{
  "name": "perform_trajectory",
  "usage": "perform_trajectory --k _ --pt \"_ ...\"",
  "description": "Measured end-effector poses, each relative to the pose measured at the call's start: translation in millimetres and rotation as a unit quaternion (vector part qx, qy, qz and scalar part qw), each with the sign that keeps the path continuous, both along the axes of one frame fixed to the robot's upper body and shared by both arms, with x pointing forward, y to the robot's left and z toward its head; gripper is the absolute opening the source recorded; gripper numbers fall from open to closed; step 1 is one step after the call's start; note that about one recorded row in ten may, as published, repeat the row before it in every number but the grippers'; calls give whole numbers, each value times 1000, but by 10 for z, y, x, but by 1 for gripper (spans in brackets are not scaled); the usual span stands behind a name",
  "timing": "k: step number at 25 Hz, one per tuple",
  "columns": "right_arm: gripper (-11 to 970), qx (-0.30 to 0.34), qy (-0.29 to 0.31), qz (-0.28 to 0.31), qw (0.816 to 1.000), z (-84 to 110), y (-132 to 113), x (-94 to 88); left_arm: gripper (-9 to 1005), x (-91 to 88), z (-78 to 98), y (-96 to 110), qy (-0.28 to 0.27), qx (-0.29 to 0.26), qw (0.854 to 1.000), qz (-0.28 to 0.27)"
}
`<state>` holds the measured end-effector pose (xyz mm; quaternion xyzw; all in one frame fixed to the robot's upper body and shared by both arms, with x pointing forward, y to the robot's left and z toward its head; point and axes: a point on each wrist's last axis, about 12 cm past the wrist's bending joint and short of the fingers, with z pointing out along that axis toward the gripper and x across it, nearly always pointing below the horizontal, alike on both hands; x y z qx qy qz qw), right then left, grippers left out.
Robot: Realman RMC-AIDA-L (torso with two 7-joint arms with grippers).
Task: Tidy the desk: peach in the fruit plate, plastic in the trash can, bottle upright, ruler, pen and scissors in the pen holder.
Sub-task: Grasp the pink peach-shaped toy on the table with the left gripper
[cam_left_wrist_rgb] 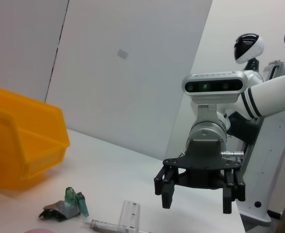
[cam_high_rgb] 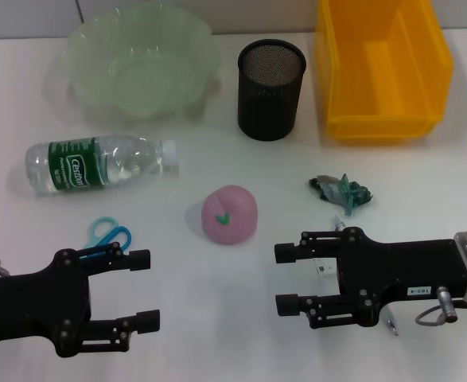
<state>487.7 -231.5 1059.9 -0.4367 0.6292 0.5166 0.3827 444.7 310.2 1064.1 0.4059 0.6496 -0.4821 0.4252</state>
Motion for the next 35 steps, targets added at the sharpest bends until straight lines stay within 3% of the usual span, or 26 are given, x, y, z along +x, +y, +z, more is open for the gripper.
perform_trajectory --k 16,35 --pt "711 0 0 0 1000 0 0 0 803 7 6 1 -3 0 1000 0" --pt "711 10 -7 -12 1000 -33 -5 -36 793 84 71 67 -26 -16 999 42"
